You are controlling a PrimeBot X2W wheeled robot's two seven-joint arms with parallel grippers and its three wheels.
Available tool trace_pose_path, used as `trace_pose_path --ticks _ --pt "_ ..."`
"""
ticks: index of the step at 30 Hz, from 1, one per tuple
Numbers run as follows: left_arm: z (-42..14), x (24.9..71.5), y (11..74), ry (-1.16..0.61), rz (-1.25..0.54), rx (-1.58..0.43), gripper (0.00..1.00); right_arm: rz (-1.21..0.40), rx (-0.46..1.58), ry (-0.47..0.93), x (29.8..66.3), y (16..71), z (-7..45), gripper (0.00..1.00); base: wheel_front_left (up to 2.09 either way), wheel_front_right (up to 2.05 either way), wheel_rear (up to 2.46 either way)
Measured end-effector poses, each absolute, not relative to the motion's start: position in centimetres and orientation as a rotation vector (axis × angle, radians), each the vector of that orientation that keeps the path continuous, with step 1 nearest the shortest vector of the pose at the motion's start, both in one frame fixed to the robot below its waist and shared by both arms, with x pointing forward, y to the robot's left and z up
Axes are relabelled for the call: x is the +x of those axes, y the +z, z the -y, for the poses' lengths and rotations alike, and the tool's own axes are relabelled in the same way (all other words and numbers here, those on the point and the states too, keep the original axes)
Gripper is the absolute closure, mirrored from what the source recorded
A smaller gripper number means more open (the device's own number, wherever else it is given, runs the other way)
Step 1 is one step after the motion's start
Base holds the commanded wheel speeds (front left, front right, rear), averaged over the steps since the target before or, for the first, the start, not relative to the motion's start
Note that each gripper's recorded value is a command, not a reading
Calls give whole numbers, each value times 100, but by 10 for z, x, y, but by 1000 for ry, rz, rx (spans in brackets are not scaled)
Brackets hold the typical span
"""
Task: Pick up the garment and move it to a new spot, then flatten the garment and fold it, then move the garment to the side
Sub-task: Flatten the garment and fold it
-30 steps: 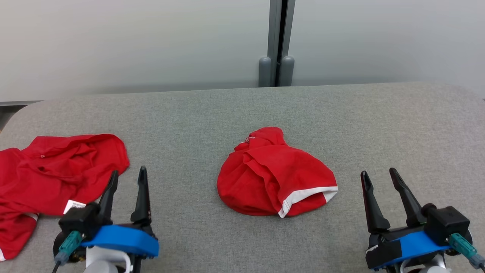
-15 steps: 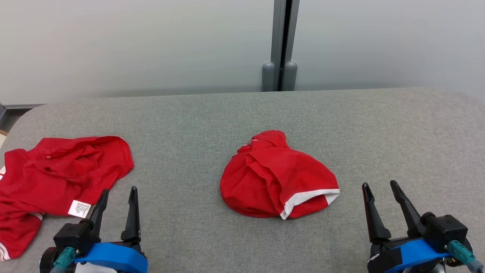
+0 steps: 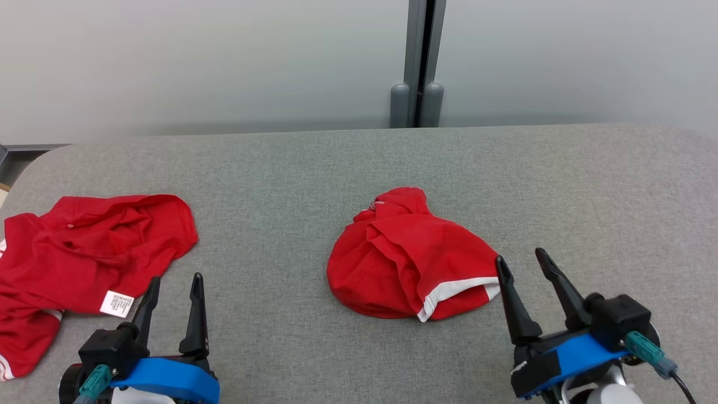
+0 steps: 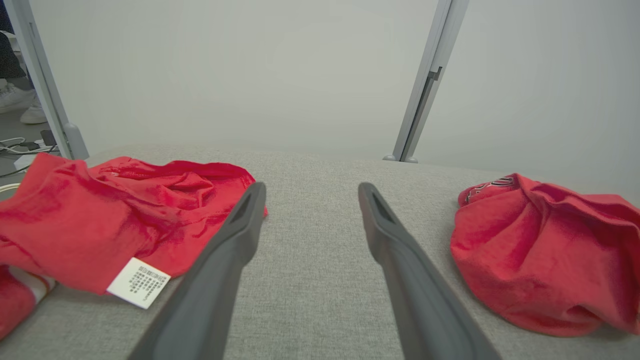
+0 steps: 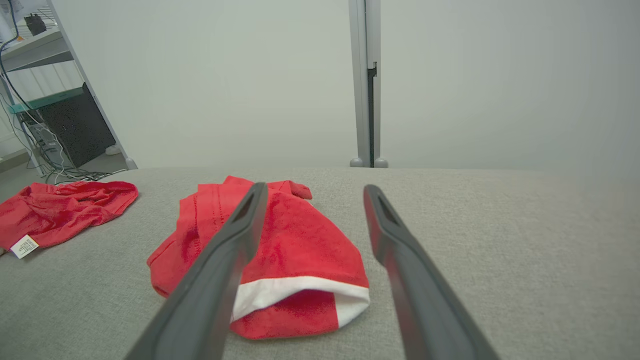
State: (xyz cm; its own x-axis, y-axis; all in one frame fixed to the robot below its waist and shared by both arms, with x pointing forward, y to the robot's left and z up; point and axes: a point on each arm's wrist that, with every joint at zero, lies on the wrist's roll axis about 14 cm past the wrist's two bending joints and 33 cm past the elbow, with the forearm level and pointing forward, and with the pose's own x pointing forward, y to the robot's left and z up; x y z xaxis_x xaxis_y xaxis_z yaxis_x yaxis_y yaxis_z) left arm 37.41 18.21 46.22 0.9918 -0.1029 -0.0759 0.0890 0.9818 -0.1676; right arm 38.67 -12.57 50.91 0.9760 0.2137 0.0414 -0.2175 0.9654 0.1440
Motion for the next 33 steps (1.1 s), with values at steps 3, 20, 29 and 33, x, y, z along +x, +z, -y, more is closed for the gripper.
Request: trace_pose_path --ticks 3,20,29,33 --pt "-182 376 462 -97 -85 -167 0 -5 149 284 395 508 104 0 0 0 0" --pt "-193 377 461 -60 -82 -175 0 -281 84 475 414 449 40 0 0 0 0" --pt "-195 376 462 -50 -79 -181 0 -331 94 440 424 435 48 100 0 0 0" --pt "-196 376 463 -49 -77 -180 0 -252 138 443 437 458 45 100 0 0 0"
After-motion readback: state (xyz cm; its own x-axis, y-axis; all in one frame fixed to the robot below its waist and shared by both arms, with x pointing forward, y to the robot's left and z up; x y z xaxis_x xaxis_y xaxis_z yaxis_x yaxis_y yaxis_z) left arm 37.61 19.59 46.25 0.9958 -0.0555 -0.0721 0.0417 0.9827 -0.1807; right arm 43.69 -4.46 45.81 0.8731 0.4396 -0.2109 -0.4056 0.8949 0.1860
